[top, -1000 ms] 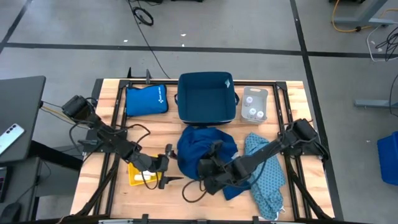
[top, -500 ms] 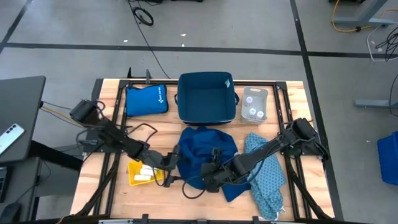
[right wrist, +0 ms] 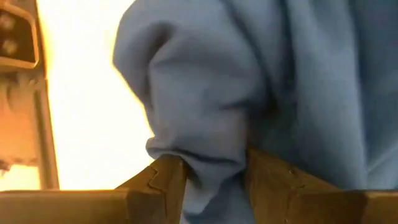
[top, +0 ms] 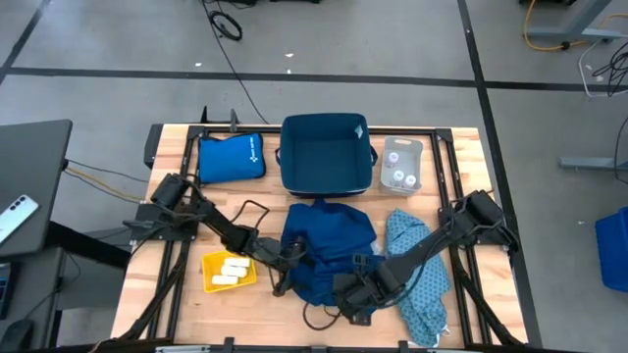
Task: Pick & Place Medicine items
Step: Adjust the blue patient gown
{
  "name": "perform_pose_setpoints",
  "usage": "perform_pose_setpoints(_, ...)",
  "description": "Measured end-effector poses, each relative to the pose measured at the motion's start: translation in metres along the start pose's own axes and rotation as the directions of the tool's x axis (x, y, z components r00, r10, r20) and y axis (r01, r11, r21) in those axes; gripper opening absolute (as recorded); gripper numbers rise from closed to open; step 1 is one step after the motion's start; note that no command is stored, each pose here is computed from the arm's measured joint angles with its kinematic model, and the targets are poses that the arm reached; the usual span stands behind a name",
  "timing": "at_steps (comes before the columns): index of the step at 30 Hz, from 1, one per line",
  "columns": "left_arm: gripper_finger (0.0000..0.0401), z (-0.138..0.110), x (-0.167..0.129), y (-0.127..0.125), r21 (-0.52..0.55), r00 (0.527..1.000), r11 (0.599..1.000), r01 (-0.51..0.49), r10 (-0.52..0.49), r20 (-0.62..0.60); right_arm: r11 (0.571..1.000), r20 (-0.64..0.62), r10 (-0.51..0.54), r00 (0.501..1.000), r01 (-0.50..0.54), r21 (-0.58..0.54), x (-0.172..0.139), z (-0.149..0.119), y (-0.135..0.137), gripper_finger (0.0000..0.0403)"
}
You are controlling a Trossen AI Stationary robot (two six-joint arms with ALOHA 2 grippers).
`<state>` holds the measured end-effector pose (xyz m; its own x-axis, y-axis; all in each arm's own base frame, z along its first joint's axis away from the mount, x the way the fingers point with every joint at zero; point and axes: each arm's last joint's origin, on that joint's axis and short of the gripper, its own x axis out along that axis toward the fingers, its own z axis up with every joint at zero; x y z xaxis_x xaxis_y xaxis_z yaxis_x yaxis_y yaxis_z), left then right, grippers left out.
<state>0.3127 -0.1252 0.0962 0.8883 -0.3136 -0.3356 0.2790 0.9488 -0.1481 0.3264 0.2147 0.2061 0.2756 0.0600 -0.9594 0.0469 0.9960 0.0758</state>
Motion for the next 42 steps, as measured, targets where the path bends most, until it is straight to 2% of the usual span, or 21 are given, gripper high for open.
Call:
perform_pose_setpoints(12,0.0338,-0.001,0.000,0.004,0.007,1.000,1.000,-0.013,0.013,-0.018,0.998,-0.095,0.051,0.994,-0.056,-0.042,-0.003,-0.037,0.039,0.0153)
perform_pose_setpoints(17,0.0338,-0.001,0.000,0.004,0.006,1.000,1.000,-0.013,0.013,-0.020,0.991,-0.112,-0.081,0.990,0.068,-0.113,0.024,-0.051,0.048,0.0153)
perform_pose_setpoints(21,0.0338,-0.001,0.000,0.004,0.009,1.000,1.000,-0.013,0.013,-0.020,0.965,-0.123,-0.224,0.967,0.202,-0.170,0.052,-0.062,0.049,0.0153)
perform_pose_setpoints(23,0.0338,-0.001,0.000,0.004,0.009,1.000,1.000,-0.013,0.013,-0.021,0.950,-0.107,-0.286,0.952,0.267,-0.164,0.061,-0.066,0.050,0.0153)
perform_pose_setpoints(27,0.0338,-0.001,0.000,0.004,0.010,1.000,1.000,-0.013,0.013,-0.021,0.897,-0.051,-0.429,0.902,0.419,-0.141,0.077,-0.075,0.049,0.0153)
perform_pose_setpoints(32,0.0338,-0.001,0.000,0.004,0.012,1.000,1.000,-0.006,0.006,-0.023,0.780,0.050,-0.620,0.783,0.622,-0.076,0.079,-0.079,0.035,0.0153)
perform_pose_setpoints(35,0.0338,-0.001,0.000,0.004,0.013,1.000,1.000,-0.006,0.006,-0.023,0.728,0.097,-0.674,0.732,0.681,-0.083,0.078,-0.078,0.030,0.0153)
perform_pose_setpoints(42,0.0338,-0.001,0.000,0.004,0.013,1.000,1.000,-0.006,0.006,-0.024,0.580,0.306,-0.758,0.576,0.810,-0.087,0.076,-0.058,0.014,0.0153)
